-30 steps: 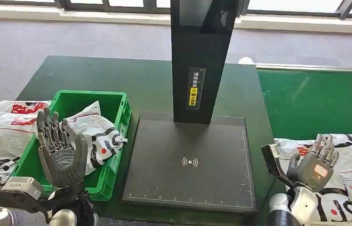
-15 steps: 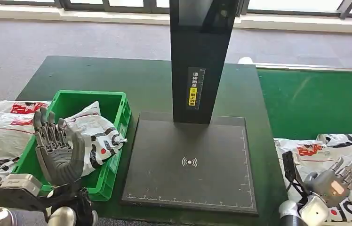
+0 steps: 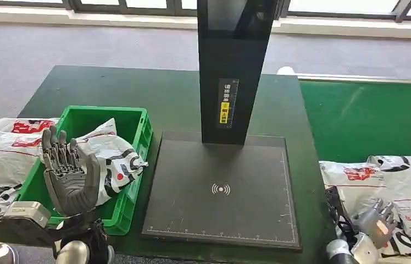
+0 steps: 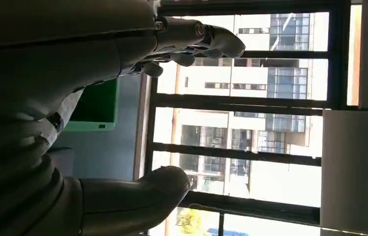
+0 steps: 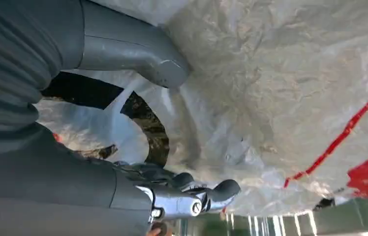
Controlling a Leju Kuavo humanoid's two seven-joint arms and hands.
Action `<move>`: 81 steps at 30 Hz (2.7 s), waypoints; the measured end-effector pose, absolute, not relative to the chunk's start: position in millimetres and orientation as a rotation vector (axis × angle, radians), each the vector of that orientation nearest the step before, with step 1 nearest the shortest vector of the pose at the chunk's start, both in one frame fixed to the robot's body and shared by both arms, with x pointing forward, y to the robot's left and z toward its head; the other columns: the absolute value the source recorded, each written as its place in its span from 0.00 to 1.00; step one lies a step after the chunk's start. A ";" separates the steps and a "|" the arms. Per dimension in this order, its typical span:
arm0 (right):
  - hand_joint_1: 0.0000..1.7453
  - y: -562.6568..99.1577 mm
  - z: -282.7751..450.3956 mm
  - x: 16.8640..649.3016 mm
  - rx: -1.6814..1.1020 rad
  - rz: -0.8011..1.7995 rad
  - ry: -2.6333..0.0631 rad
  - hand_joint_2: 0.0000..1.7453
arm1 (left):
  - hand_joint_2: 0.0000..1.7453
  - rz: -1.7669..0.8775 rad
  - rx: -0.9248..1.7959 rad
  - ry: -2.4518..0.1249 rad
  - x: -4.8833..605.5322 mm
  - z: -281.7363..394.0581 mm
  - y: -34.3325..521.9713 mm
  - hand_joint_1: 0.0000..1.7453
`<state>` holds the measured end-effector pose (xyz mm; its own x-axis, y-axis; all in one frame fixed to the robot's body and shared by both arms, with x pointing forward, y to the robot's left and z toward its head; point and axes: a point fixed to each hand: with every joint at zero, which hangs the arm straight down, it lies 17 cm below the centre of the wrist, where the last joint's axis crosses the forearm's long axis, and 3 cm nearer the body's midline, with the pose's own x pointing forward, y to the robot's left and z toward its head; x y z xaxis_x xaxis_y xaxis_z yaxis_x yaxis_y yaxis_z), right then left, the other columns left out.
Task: Moved the parcel from conveyor to table for the left to box.
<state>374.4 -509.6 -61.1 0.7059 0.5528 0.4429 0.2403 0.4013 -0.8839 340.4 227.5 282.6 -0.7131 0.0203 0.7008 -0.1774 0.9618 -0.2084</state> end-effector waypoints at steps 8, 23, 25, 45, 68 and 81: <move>0.00 -503.6 -74.5 379.4 -1.091 0.222 -0.809 1.00 | 1.00 0.333 0.110 -2.341 340.9 281.6 226.7 0.00; 1.00 -496.1 -82.5 385.2 -1.030 0.228 -0.805 1.00 | 1.00 0.333 0.115 -2.339 341.1 281.1 227.2 0.00; 1.00 -497.0 -81.2 386.5 -1.031 0.225 -0.808 1.00 | 1.00 0.335 0.118 -2.339 341.1 281.0 227.6 0.00; 1.00 -490.1 -22.8 400.7 -1.231 0.301 -1.052 1.00 | 1.00 0.343 0.148 -2.335 341.0 280.3 230.8 0.00; 1.00 -471.3 157.0 369.6 -1.609 0.069 -1.499 1.00 | 1.00 0.370 0.210 -2.326 340.5 279.3 238.6 0.00; 1.00 -464.2 201.9 354.5 -1.722 0.098 -1.556 1.00 | 1.00 0.376 0.226 -2.323 340.2 279.0 240.8 0.00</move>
<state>354.5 -464.2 201.9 0.2417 0.8667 0.4364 0.8052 0.0718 -0.5886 340.2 240.8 279.0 -0.6972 -0.0490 0.7152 -0.2722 0.9410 -0.2010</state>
